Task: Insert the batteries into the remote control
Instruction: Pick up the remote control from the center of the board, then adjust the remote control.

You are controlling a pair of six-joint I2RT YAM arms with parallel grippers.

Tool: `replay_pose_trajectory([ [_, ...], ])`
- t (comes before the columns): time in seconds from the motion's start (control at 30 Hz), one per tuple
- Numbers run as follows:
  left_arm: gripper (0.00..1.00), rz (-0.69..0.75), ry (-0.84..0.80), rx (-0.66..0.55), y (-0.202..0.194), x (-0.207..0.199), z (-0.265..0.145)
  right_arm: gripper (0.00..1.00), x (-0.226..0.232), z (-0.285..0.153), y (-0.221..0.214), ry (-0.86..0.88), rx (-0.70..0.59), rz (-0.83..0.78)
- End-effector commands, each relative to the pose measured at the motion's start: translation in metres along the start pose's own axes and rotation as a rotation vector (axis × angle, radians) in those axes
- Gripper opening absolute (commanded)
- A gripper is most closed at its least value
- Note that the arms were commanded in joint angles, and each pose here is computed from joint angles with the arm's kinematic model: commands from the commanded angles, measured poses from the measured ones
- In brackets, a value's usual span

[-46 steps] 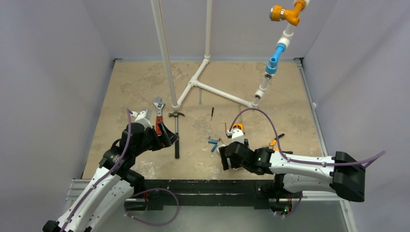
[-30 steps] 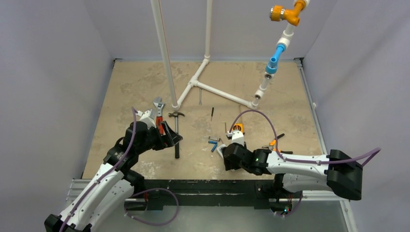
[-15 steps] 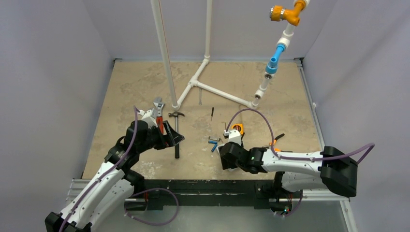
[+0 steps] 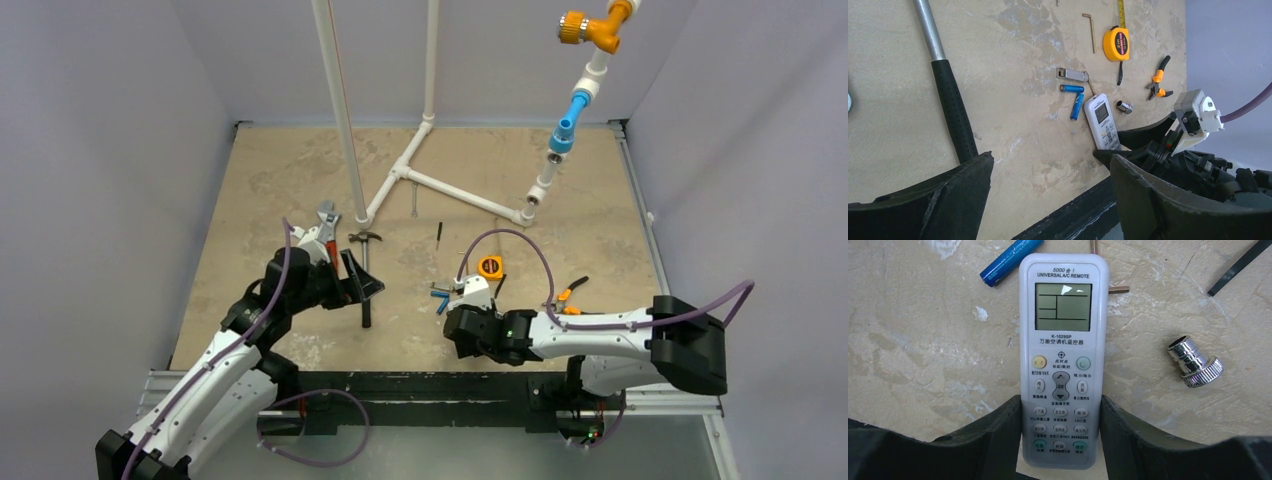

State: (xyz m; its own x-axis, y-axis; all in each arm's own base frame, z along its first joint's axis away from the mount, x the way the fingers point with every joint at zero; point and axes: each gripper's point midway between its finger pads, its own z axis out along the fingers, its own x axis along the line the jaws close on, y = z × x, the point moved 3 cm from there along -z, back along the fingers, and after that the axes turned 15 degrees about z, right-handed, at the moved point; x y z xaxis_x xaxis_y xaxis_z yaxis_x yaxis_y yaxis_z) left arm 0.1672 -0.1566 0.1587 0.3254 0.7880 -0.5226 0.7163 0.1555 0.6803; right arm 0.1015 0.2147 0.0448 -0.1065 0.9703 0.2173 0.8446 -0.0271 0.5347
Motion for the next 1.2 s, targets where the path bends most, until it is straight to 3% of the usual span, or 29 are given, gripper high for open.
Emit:
replay_pose_trajectory([
  [0.0, 0.83, 0.0, -0.035, -0.017, 0.004, -0.006, 0.002, 0.49, -0.018, 0.005, -0.027, -0.106, 0.094, -0.007],
  [0.23, 0.83, -0.007, -0.048, -0.014, 0.007, -0.009, 0.003, 0.28, -0.004, -0.004, -0.014, -0.067, 0.017, -0.023],
  [0.3, 0.83, -0.017, -0.074, -0.011, 0.009, -0.015, 0.004, 0.27, 0.008, -0.012, -0.005, -0.005, -0.021, -0.031],
  [0.5, 0.83, -0.047, -0.175, -0.013, 0.024, -0.039, 0.008, 0.09, 0.055, -0.041, 0.021, 0.254, -0.088, -0.063],
  [0.83, 0.82, -0.069, -0.262, 0.047, 0.017, -0.064, 0.031, 0.09, 0.112, -0.058, 0.041, 0.426, -0.11, -0.043],
  [1.17, 0.76, -0.1, -0.299, 0.054, -0.002, -0.069, 0.036, 0.08, 0.135, -0.08, 0.056, 0.611, -0.169, 0.053],
])
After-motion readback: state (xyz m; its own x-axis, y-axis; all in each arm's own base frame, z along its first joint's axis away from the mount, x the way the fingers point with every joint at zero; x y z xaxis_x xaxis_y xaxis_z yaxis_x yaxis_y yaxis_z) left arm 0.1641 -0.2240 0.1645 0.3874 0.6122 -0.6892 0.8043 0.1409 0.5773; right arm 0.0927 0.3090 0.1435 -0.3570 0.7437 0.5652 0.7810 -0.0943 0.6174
